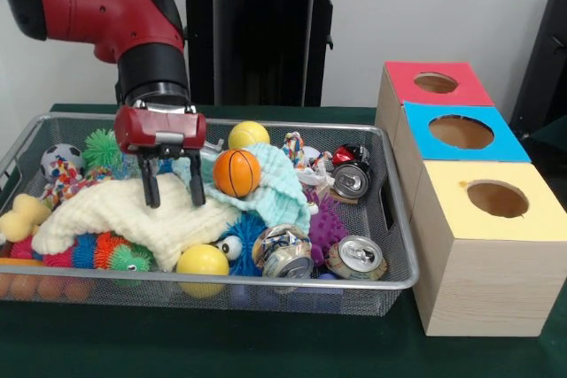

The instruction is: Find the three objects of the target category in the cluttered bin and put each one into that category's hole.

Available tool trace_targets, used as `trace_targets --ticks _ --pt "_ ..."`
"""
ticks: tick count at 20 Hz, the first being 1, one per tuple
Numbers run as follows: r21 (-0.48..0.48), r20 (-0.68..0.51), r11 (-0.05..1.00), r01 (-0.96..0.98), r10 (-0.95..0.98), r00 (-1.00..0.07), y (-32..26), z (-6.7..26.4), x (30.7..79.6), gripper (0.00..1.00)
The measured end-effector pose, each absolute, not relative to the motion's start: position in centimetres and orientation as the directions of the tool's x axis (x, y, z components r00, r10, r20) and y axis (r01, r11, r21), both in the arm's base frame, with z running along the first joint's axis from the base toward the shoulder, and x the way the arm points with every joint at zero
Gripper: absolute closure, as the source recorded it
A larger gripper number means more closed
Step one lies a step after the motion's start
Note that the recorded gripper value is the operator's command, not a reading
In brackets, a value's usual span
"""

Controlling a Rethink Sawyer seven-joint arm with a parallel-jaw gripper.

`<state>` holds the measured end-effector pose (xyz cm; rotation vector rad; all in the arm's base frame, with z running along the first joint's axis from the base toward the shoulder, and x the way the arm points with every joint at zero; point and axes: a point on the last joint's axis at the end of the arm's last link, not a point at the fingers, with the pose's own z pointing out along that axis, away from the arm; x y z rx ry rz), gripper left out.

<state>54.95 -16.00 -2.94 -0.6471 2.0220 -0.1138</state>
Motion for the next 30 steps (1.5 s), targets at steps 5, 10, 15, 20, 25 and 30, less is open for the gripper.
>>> trace_targets --ticks 5,10,15,20,25,30 --pt "-0.253 -0.749 0.890 -0.381 -0.429 -0.505 -17.5 -6.2 54.8 0.00" --pt "-0.182 -0.765 0.920 -0.347 -0.354 -0.538 -17.9 -6.1 55.2 0.00" --pt "-0.111 -0.767 0.952 -0.286 -0.265 -0.585 -18.0 -6.1 56.1 0.00" --pt "-0.100 -0.753 0.962 -0.252 -0.239 -0.614 -17.3 -5.9 57.2 1.00" --pt "-0.092 -0.745 0.964 -0.251 -0.234 -0.625 -16.2 -5.9 57.9 1.00" --pt "-0.104 -0.725 0.964 -0.246 -0.243 -0.644 -16.2 -5.5 58.3 1.00"
